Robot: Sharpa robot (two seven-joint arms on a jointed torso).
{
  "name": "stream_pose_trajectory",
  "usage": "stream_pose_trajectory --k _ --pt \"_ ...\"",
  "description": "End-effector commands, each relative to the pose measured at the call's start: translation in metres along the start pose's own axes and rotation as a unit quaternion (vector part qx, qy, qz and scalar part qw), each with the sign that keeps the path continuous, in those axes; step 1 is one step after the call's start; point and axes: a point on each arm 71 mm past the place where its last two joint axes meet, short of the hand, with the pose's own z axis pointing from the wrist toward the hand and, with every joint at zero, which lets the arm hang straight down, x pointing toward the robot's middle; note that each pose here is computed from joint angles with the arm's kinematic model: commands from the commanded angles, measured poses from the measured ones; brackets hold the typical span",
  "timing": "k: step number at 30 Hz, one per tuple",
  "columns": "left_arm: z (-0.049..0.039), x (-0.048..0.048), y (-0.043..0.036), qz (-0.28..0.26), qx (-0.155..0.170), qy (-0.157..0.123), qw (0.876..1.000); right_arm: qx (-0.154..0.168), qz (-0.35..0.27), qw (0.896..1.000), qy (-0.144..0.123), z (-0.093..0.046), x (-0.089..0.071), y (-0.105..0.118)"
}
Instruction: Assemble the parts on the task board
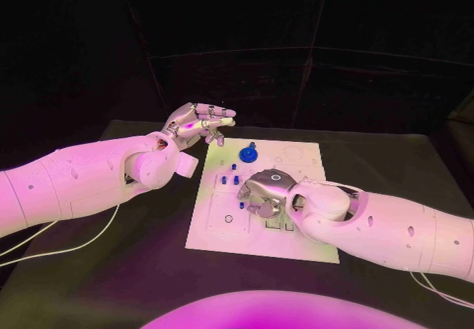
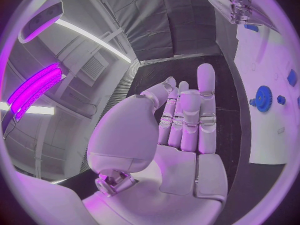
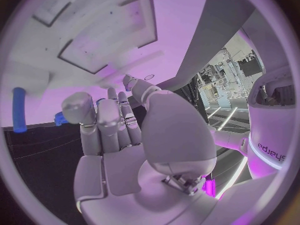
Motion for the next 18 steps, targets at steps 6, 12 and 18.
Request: stream_pose_trajectory --k 6,12,18 --pt "-0.0005 -0.0023 -0.0006 -0.004 -0.001 0.004 1.0 -0.007 0.018 0.997 -0.068 -0.032 -0.027 -0.01" --pt "-0.0006 -0.0026 0.0006 -0.004 -0.002 0.004 1.0 0.046 0.015 0.997 -0.062 -0.051 -0.055 -0.043" --pt "-0.0003 -0.0022 0.0017 -0.004 -0.004 0.005 1.0 0.097 -0.006 0.995 -0.037 -0.063 -0.065 -0.074"
